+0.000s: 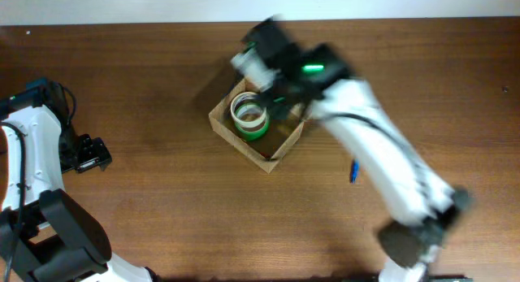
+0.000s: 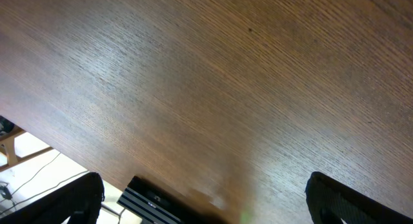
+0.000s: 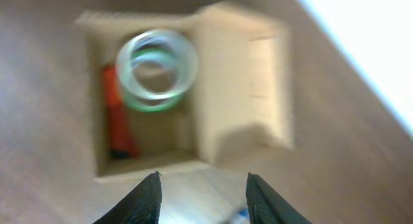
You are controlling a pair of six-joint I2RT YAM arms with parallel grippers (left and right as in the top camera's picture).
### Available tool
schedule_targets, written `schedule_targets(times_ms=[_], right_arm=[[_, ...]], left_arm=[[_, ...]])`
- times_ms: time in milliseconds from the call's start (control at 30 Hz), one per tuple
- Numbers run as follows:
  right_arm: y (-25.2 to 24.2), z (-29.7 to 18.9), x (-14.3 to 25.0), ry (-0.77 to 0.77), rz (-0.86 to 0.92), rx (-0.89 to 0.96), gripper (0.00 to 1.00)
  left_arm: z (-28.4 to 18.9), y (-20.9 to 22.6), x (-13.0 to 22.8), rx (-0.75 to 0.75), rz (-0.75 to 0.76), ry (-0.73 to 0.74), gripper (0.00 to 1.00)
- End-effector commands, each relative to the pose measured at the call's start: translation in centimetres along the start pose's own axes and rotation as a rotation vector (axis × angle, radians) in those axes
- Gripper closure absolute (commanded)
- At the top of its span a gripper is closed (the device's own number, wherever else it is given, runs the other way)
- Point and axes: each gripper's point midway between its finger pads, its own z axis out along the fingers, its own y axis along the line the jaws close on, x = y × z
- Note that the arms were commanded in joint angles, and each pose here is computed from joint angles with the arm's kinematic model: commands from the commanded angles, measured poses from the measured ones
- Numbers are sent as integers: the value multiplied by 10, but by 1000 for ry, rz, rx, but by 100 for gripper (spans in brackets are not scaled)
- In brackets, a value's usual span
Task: Pack container
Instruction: 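Open the right gripper and lift out of the box, then lower the right gripper onto the blue pen and grasp it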
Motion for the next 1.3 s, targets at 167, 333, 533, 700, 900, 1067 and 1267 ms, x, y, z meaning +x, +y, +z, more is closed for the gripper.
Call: schedule_targets(times_ms=[167, 333, 533, 700, 900, 1067, 1267], right_arm=[[-160, -96, 133, 40, 762, 270, 55], [-145, -27, 187, 220, 946, 106, 51], [-98, 74, 226, 317, 1031, -3, 45], [-75, 112, 234, 310, 1074, -40, 40], [-58, 139, 239, 359, 1123, -74, 40], [-51, 156, 263, 489, 1206, 54, 45], [-42, 165, 273, 547, 1222, 58, 46]], left_arm=[[-1, 1, 1, 4, 8, -3, 0], [-1, 1, 1, 4, 8, -3, 0], [-1, 1, 1, 4, 8, -3, 0], [-1, 1, 1, 4, 8, -3, 0], [-1, 1, 1, 4, 8, -3, 0], [-1, 1, 1, 4, 8, -3, 0], [-1, 1, 1, 4, 8, -3, 0]])
